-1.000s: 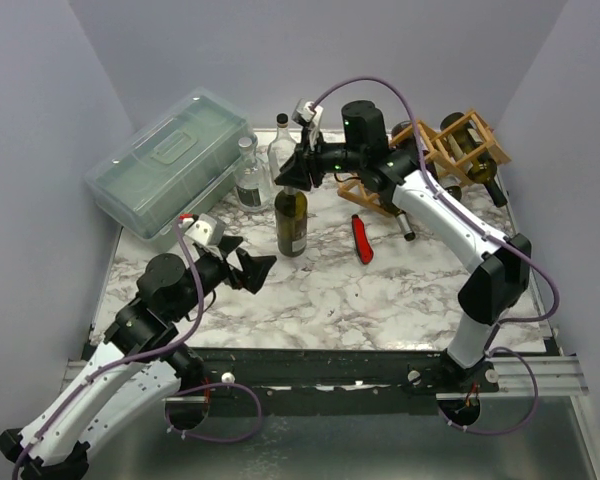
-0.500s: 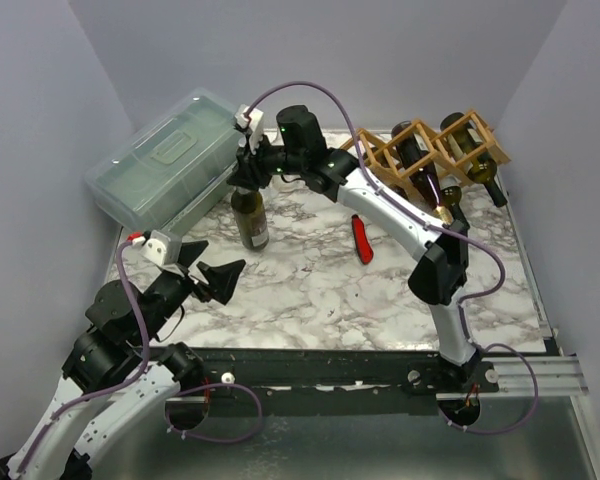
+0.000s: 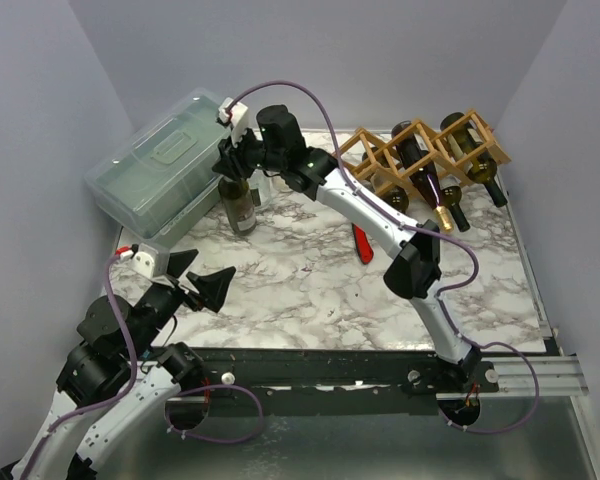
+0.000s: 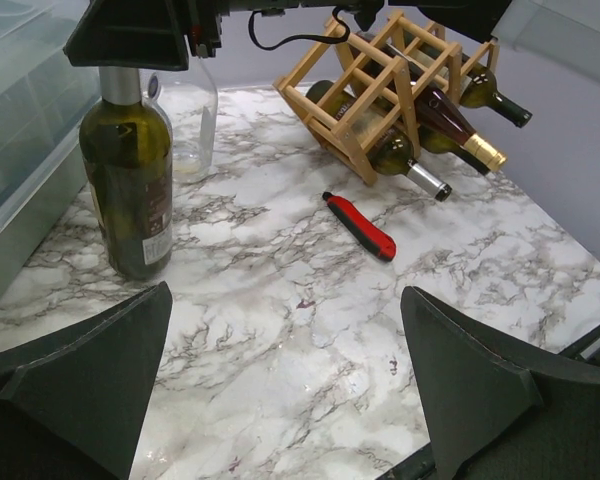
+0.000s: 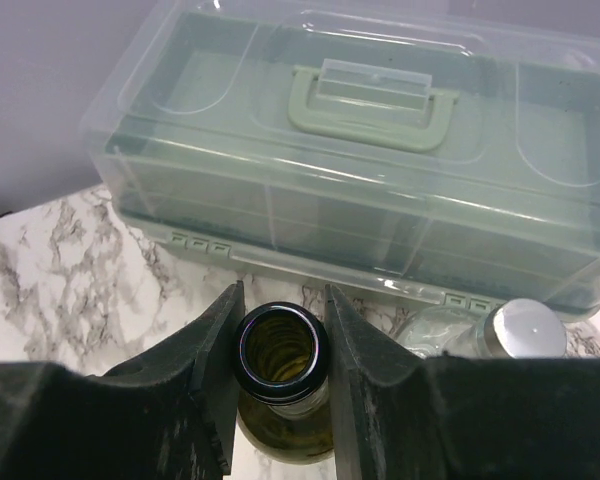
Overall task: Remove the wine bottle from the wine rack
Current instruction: Place the wine bottle at the center of the board.
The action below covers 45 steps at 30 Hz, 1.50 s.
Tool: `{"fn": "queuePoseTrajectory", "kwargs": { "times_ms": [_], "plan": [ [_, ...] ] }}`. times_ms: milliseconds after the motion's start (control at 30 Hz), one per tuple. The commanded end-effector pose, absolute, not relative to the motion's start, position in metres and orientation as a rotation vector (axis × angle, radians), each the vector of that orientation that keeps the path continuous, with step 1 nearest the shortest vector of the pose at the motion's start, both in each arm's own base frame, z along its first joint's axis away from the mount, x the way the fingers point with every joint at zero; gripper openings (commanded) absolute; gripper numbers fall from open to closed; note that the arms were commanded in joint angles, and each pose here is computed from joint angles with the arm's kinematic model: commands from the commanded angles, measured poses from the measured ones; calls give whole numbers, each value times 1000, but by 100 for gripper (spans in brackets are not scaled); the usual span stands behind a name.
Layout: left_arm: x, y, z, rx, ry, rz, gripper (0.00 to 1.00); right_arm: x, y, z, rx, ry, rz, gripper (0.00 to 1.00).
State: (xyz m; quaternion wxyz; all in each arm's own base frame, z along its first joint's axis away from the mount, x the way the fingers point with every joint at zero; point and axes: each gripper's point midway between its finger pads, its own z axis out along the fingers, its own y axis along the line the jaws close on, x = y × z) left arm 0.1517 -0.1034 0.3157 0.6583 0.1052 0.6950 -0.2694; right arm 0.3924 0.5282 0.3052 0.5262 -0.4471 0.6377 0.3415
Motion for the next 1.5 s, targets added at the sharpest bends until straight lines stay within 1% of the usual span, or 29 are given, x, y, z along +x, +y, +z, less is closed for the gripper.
{"fn": "queuePoseTrajectory", "kwargs": {
  "times_ms": [0,500,633,867,1000,1133,1233,1333,1467],
  "plan": [
    [151,-95,307,191,1587,-594,99,403,541,354,-957,1379,813,0],
    [149,-93,303,171,1589,-604,99,413,554,347,-910,1365,806,0],
    [149,-94,302,170,1590,-610,99,414,557,342,-902,1374,818,3],
    [149,-94,301,166,1592,-615,99,412,563,327,-917,1389,826,18],
    [149,-94,299,165,1593,-615,99,412,565,320,-925,1399,823,26],
    [148,-94,299,164,1593,-618,99,411,565,319,-928,1400,825,39],
    [148,-95,298,164,1594,-622,99,410,565,322,-926,1396,826,51],
    [148,-95,298,165,1594,-623,99,409,564,327,-923,1387,829,60],
    [148,-95,299,166,1589,-627,99,407,562,335,-922,1378,837,68]
  ]
}}
